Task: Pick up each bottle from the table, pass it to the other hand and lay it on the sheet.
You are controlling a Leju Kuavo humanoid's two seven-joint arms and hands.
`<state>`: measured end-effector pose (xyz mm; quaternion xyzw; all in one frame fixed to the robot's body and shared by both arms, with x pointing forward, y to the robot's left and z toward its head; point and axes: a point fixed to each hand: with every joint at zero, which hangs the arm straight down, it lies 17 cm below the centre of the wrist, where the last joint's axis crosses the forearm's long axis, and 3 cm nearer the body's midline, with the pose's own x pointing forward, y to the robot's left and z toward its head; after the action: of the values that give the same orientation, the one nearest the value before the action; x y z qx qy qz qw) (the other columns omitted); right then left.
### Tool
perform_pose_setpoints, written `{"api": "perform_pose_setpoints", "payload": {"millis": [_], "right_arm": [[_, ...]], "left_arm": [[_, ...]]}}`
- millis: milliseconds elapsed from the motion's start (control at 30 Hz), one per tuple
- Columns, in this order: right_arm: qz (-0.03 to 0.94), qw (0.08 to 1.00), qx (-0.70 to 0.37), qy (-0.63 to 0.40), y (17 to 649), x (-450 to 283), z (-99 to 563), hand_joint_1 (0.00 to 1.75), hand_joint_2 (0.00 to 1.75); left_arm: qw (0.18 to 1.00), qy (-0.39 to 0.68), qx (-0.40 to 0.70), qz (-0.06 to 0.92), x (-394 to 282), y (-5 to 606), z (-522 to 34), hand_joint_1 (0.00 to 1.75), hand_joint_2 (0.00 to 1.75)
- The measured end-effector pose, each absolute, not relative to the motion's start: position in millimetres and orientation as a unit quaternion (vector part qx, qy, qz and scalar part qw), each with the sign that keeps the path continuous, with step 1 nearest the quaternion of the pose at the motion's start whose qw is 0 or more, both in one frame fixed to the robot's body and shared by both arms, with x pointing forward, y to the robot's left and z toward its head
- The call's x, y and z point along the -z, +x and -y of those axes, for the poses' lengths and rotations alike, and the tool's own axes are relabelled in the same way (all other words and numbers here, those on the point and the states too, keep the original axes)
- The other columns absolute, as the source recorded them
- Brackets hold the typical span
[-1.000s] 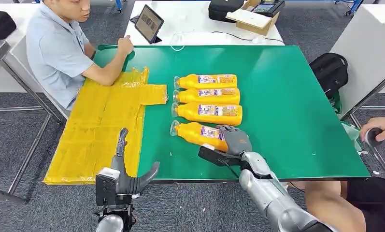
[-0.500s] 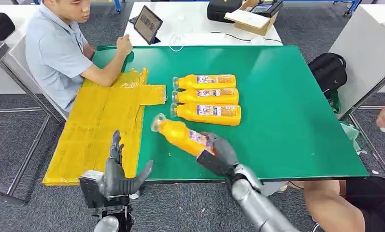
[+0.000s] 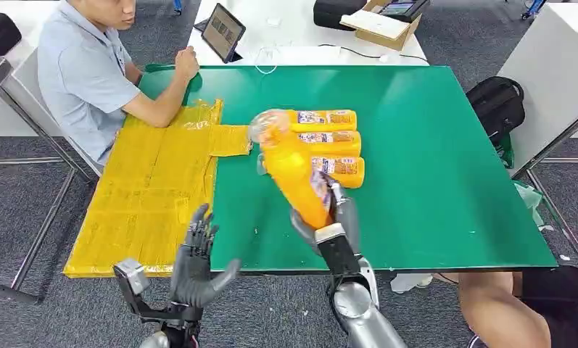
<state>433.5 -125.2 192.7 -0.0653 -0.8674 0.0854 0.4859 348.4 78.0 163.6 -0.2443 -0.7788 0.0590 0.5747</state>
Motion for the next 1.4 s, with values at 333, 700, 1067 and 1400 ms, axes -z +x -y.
{"api": "perform_pose_setpoints", "payload": {"millis": [333, 700, 1067, 1400], "right_arm": [[0.837, 0.473, -0.271, 0.035, 417, -161, 1, 1.75, 1.75], [0.850, 0.413, -0.319, 0.071, 382, -157, -44, 1.75, 1.75], [0.843, 0.406, -0.342, 0.082, 378, -151, -59, 1.75, 1.75], [0.840, 0.408, -0.348, 0.085, 378, -148, -61, 0.86, 1.75]], "left_arm": [[0.569, -0.247, -0.010, 0.784, -163, 348, -66, 0.00, 1.75], [0.591, -0.332, -0.076, 0.731, -159, 364, -72, 0.00, 1.75], [0.595, -0.339, -0.105, 0.721, -156, 368, -81, 0.00, 1.75], [0.594, -0.337, -0.108, 0.722, -155, 368, -84, 1.29, 1.75]]}}
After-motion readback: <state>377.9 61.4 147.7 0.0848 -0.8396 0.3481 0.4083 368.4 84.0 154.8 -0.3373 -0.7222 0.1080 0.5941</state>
